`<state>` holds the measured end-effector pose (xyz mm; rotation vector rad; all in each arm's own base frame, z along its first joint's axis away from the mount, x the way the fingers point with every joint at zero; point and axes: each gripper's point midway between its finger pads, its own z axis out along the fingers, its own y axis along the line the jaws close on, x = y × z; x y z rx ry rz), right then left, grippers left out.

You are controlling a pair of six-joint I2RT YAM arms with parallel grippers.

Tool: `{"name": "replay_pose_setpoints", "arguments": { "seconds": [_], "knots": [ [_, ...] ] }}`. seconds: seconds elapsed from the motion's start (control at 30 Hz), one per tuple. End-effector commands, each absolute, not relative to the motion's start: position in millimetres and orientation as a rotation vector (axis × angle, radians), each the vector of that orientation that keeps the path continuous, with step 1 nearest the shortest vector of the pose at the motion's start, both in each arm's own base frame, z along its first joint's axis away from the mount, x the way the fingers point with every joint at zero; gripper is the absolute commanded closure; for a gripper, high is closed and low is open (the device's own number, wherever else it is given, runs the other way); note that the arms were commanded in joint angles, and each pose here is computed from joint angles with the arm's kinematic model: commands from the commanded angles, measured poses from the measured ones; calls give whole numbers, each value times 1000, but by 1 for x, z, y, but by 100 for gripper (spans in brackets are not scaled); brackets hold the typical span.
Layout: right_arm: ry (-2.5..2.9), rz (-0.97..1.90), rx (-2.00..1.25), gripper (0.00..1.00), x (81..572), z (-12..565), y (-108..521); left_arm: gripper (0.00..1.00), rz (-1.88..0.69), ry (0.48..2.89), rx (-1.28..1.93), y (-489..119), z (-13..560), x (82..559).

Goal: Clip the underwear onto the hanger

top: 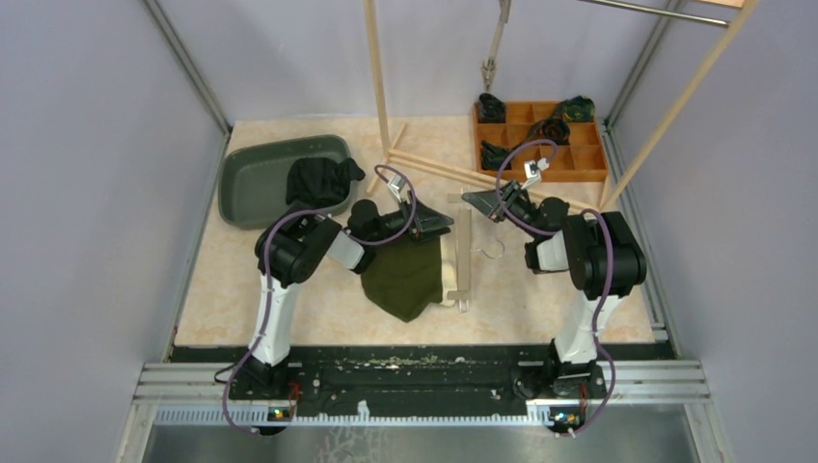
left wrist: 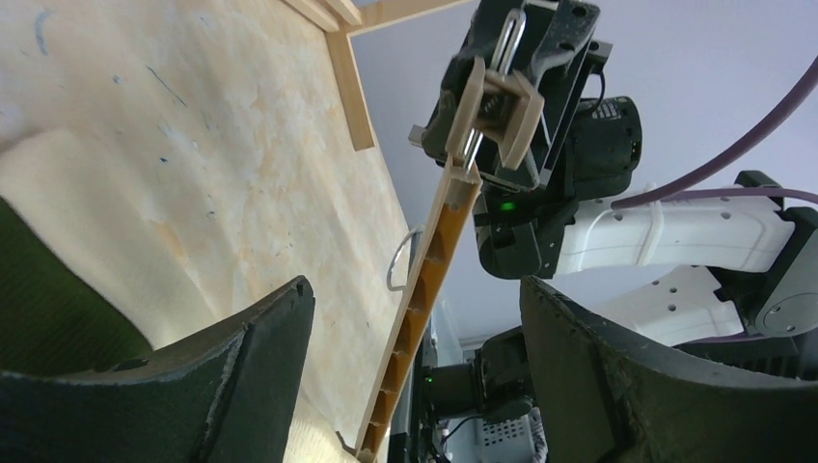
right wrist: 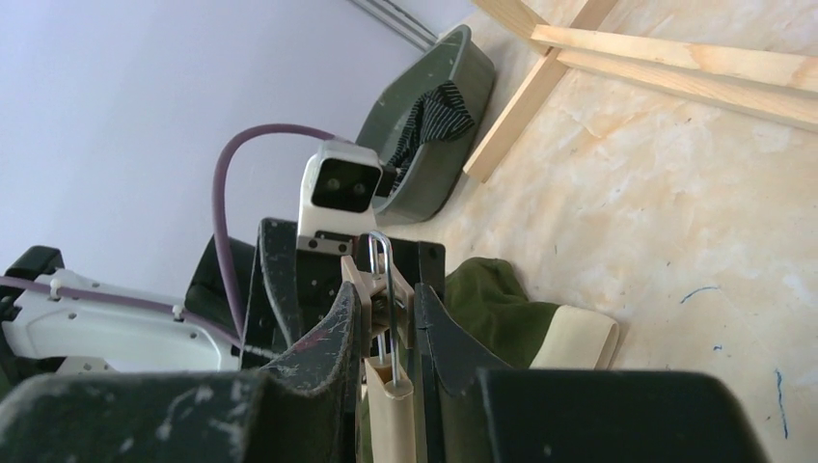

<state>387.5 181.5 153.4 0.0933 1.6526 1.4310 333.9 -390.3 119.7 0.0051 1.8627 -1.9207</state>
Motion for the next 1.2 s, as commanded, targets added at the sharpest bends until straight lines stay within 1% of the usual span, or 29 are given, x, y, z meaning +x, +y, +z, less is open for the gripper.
{"name": "replay_pose_setpoints", "arguments": {
  "seconds": [0.0,0.37,0.47,0.5,0.53,0.67,0.7,0.73,0.8,0.9,0.97,1.0,1.03,1.07,1.17],
  "knots": [
    [1563,1400,88,100,395,176,176,17,-1933,1769,109,-405,145,322],
    [1554,1388,172,100,397,173,169,21,-1855,1825,185,-435,137,313],
    [1549,1397,173,100,395,173,170,28,-1843,1838,190,-436,132,312],
    [1550,1401,172,100,395,172,170,33,-1842,1840,191,-437,131,311],
    [1550,1404,170,100,394,172,170,40,-1840,1843,191,-437,129,311],
    [1545,1420,163,100,393,172,172,75,-1833,1834,198,-436,130,310],
    [1545,1424,160,100,392,173,172,82,-1831,1835,201,-436,129,309],
    [1544,1426,157,100,392,173,172,87,-1826,1836,204,-435,129,309],
    [1542,1430,152,91,391,173,173,94,-1817,1841,208,-435,129,309],
    [1541,1436,140,74,390,173,174,100,-1811,1837,215,-434,129,309],
    [1540,1440,133,62,388,174,174,100,-1811,1837,215,-434,130,309],
    [1540,1444,130,53,388,173,175,100,-1811,1834,217,-434,130,309],
    [1537,1448,124,41,386,174,175,100,-1810,1833,218,-434,131,309],
    [1536,1453,120,32,386,174,176,100,-1810,1831,222,-434,131,309],
    [1534,1454,115,30,385,174,176,100,-1807,1827,229,-434,133,309]
  ]
}}
